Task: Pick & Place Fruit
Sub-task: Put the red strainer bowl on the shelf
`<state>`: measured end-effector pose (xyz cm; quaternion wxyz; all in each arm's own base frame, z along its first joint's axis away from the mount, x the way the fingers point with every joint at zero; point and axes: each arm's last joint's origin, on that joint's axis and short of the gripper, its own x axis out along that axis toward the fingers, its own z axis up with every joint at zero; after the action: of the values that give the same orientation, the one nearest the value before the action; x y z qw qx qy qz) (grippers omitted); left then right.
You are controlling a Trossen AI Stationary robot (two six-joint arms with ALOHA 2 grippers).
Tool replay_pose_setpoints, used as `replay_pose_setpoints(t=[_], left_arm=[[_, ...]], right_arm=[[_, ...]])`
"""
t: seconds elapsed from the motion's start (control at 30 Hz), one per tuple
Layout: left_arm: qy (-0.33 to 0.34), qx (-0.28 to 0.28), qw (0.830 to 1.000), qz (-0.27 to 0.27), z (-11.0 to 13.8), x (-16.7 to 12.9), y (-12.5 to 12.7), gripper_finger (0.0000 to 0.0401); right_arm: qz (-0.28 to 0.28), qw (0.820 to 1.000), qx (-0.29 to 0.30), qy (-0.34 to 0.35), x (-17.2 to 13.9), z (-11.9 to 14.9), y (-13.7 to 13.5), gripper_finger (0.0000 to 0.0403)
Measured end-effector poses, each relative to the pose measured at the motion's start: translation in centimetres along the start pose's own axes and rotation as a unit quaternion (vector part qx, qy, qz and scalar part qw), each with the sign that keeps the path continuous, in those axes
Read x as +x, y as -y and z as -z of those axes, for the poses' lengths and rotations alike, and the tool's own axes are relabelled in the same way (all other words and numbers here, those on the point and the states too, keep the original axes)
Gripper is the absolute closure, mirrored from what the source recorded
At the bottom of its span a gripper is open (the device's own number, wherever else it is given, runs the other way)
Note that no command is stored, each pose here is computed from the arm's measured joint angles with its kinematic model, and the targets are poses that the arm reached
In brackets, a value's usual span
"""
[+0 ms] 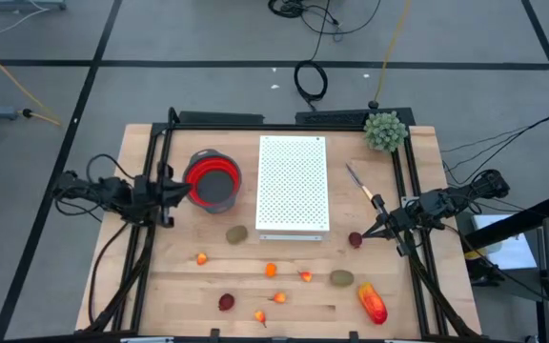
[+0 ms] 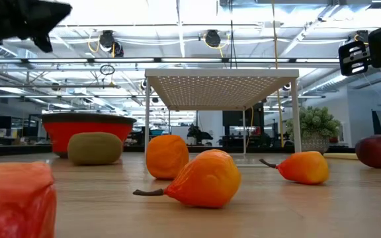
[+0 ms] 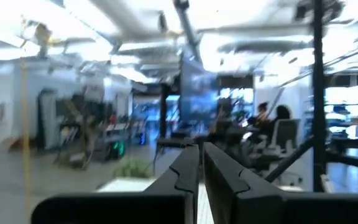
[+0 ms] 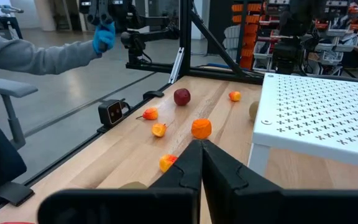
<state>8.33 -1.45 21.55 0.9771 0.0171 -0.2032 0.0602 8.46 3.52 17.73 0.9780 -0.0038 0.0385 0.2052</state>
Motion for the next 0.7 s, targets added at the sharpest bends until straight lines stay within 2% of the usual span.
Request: replay_pose_setpoints(t=[0.07,0.13,0.3,0.47,0.7], left_arm=[[0.007,0.003,1.000,-0.005,-0.3,0.0,-0.1,0.0380],[0.001,0.003,0.999,-0.040,-0.4,0.0,-0.3,0.0380],[-0.063,0.011,0.988,-0.140,0.7,0.4,-0.5,0.0380],[-0.112,0.012,0.975,-0.194,1.8,0.8,-0.4,0.0380],[-0.196,0.027,0.947,-0.254,-0.1,2.7,-0.3,0.0380]], right_arm=[[0.000,1.000,0.000,0.000,0.0,0.0,0.0,0.0403],[0.000,1.000,0.000,0.001,0.0,0.0,0.0,0.0403],[0.000,1.000,0.000,0.009,0.0,-0.2,0.0,0.0403],[0.000,1.000,-0.017,0.026,0.0,-0.5,0.0,0.0403],[0.003,0.997,-0.063,0.046,0.0,-0.9,0.0,0.0403]])
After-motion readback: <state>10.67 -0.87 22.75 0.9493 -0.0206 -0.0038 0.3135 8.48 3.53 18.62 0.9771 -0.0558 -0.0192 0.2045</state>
